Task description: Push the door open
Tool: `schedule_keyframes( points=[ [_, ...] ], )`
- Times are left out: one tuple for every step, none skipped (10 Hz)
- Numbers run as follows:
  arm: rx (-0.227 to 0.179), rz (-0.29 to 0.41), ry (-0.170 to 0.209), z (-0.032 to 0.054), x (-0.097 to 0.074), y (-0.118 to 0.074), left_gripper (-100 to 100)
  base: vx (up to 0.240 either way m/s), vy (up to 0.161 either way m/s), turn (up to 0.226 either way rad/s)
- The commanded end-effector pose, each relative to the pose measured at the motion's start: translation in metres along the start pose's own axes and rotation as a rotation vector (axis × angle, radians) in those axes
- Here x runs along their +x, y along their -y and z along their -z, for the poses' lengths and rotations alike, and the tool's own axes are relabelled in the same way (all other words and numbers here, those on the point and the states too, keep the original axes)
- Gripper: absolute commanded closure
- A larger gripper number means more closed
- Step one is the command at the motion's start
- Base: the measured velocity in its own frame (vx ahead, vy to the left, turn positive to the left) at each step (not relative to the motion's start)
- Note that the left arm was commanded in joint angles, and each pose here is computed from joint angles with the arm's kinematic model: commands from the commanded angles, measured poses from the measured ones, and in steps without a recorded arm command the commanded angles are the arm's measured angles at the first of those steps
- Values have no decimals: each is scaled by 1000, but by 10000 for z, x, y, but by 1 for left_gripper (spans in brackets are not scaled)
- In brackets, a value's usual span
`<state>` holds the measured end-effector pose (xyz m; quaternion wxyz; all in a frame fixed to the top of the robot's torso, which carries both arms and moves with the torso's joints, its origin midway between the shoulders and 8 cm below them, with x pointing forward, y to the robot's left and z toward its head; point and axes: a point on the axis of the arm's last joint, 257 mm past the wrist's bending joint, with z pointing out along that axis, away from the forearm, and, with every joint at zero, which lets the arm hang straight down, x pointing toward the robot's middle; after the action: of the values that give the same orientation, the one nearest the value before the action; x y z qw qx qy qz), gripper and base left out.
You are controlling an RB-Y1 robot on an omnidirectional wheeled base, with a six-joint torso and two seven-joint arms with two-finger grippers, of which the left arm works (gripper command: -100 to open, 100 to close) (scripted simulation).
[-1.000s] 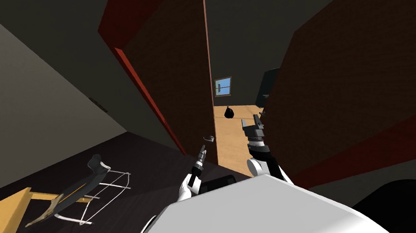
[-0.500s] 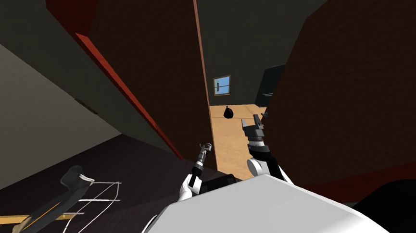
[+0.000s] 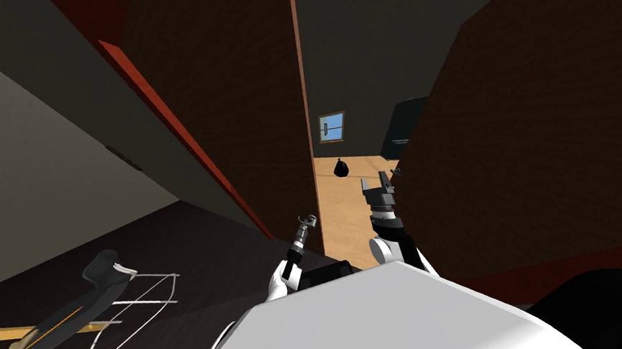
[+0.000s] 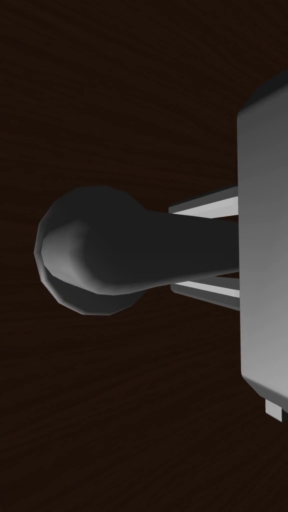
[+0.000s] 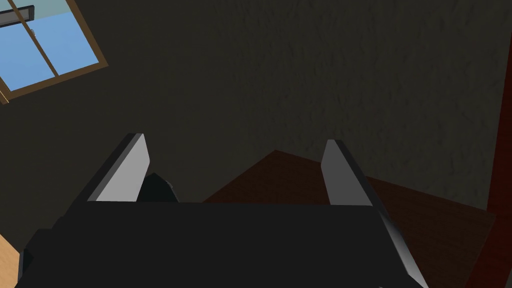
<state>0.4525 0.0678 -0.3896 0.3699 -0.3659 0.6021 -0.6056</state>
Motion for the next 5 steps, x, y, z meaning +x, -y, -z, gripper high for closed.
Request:
schedule_keyframes(
  points=[
    [-3, 1, 0, 21, 5, -18, 100, 0, 0, 0],
    [-3, 1, 0, 21, 5, -18, 100, 0, 0, 0],
    [-1, -4, 16, 12, -78, -4, 100, 107, -64, 25],
    [-2, -5, 21, 15, -100, -5, 100, 130, -104, 35],
    [-3, -7, 34, 24, -161, -7, 100, 145, -120, 36]
  ],
)
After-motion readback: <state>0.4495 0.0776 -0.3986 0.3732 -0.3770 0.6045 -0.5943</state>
